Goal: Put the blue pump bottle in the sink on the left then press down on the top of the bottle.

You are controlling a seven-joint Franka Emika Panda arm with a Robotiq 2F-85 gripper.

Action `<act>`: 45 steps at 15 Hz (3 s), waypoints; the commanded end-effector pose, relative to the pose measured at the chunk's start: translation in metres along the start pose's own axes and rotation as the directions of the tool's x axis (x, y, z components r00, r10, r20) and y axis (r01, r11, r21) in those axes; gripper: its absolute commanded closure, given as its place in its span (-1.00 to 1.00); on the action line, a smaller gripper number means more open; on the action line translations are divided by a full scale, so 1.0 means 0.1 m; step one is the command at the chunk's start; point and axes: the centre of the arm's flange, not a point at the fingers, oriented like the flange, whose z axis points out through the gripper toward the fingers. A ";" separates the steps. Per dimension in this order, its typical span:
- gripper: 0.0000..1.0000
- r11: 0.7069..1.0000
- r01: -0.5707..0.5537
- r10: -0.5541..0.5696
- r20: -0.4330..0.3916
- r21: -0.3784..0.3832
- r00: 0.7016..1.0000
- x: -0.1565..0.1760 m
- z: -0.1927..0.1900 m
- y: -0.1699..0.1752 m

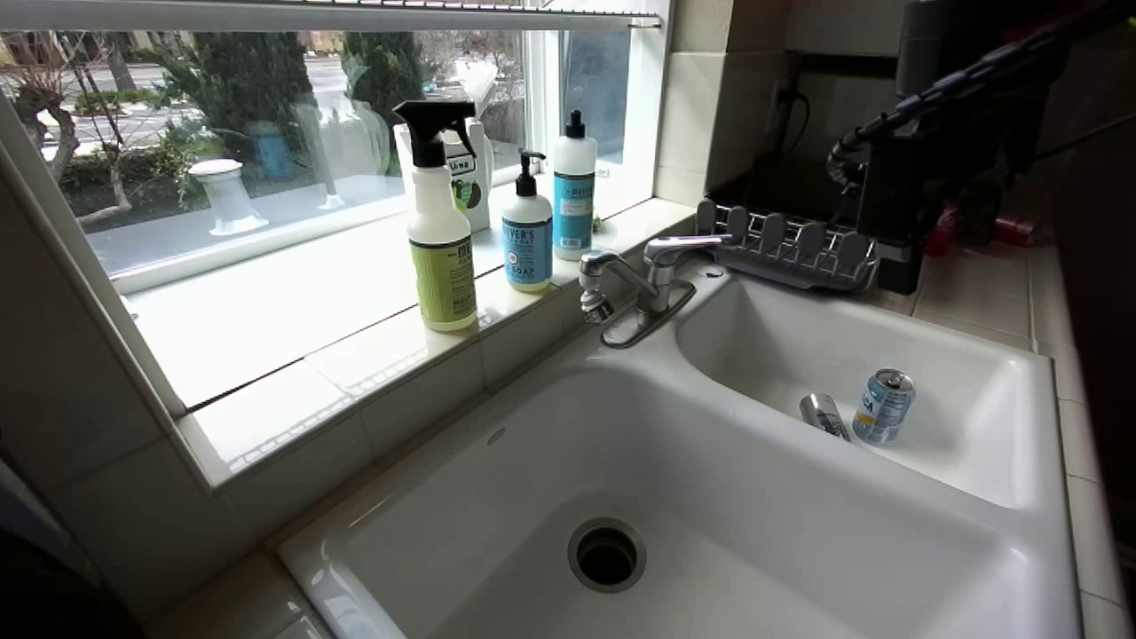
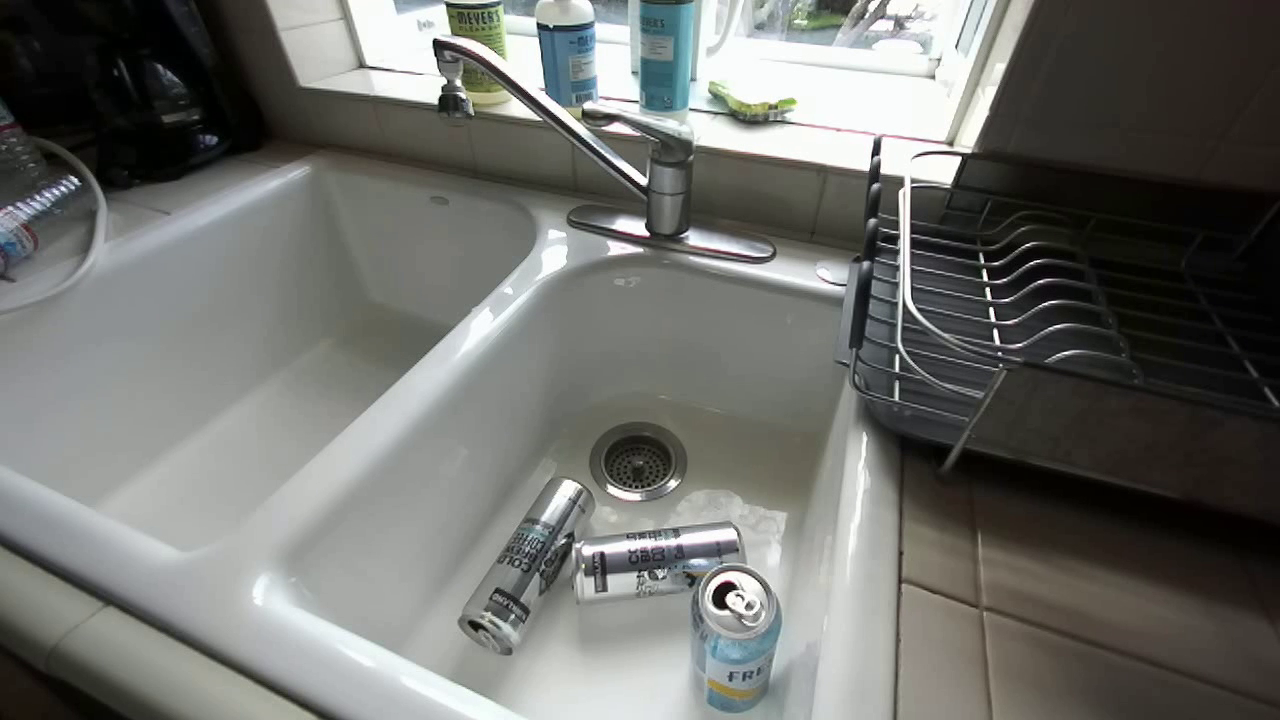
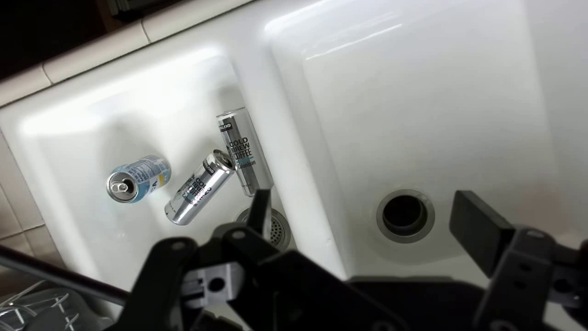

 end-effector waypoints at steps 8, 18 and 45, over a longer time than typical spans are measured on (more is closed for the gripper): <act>-1.00 0.999 0.053 -0.053 -0.033 -0.007 0.998 0.04 -0.04 -0.10; -1.00 1.000 0.000 0.000 0.000 0.000 1.000 0.00 0.00 0.00; -1.00 0.952 0.301 -0.294 -0.438 -0.055 0.849 0.74 -0.86 -0.40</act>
